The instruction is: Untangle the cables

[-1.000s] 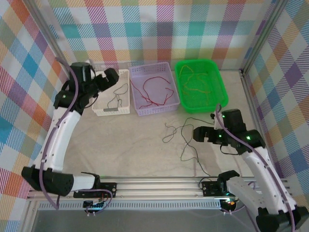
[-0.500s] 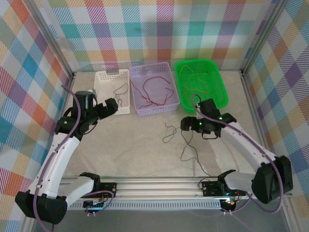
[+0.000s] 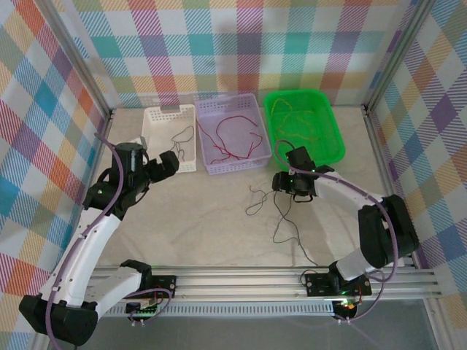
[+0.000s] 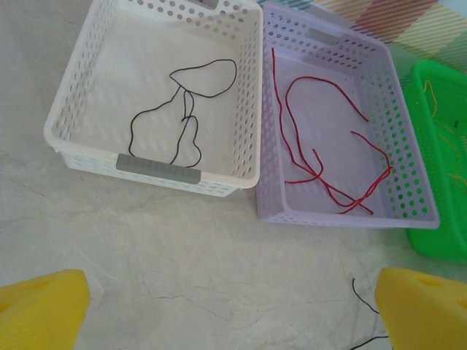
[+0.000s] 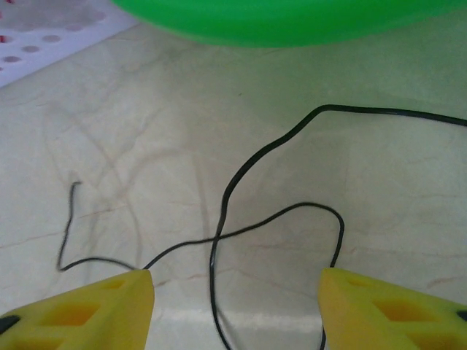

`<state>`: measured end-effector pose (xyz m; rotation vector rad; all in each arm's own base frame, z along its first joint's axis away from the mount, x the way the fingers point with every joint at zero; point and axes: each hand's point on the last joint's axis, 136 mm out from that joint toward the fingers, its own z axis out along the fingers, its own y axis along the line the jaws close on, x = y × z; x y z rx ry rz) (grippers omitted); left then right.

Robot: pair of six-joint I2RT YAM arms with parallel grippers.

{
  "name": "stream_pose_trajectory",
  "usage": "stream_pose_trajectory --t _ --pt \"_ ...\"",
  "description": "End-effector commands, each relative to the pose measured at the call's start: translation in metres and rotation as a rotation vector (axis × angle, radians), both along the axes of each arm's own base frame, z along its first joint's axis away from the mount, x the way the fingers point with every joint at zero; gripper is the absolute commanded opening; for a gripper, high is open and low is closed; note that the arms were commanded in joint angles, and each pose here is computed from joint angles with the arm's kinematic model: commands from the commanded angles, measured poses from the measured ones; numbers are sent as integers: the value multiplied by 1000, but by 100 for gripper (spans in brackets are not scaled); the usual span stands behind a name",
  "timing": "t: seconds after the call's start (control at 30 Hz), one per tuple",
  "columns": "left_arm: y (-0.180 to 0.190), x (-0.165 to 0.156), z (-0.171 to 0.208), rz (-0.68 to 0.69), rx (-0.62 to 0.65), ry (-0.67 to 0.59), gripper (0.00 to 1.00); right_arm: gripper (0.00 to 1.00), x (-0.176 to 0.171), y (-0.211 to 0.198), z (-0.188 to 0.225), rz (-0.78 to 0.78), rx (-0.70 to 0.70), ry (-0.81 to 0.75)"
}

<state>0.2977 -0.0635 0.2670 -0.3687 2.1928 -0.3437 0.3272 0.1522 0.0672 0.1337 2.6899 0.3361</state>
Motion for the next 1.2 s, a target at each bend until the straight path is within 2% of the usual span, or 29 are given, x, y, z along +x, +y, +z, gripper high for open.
stream_pose_trajectory --t 0.0,0.6,0.8,0.97,1.17 --pt "3 1 5 6 26 -34 100 57 18 4 -2 -29 -4 -37" --pt "-1 3 2 -10 26 -23 100 28 47 16 -31 -50 -54 -61" --pt "-1 3 2 -13 25 -21 100 12 43 20 -32 -40 -56 -55" --pt "-2 3 2 -18 22 -21 100 0 35 24 -13 -27 -43 -90" --pt "-10 1 8 -45 -11 -32 100 0 22 33 32 16 -11 -175"
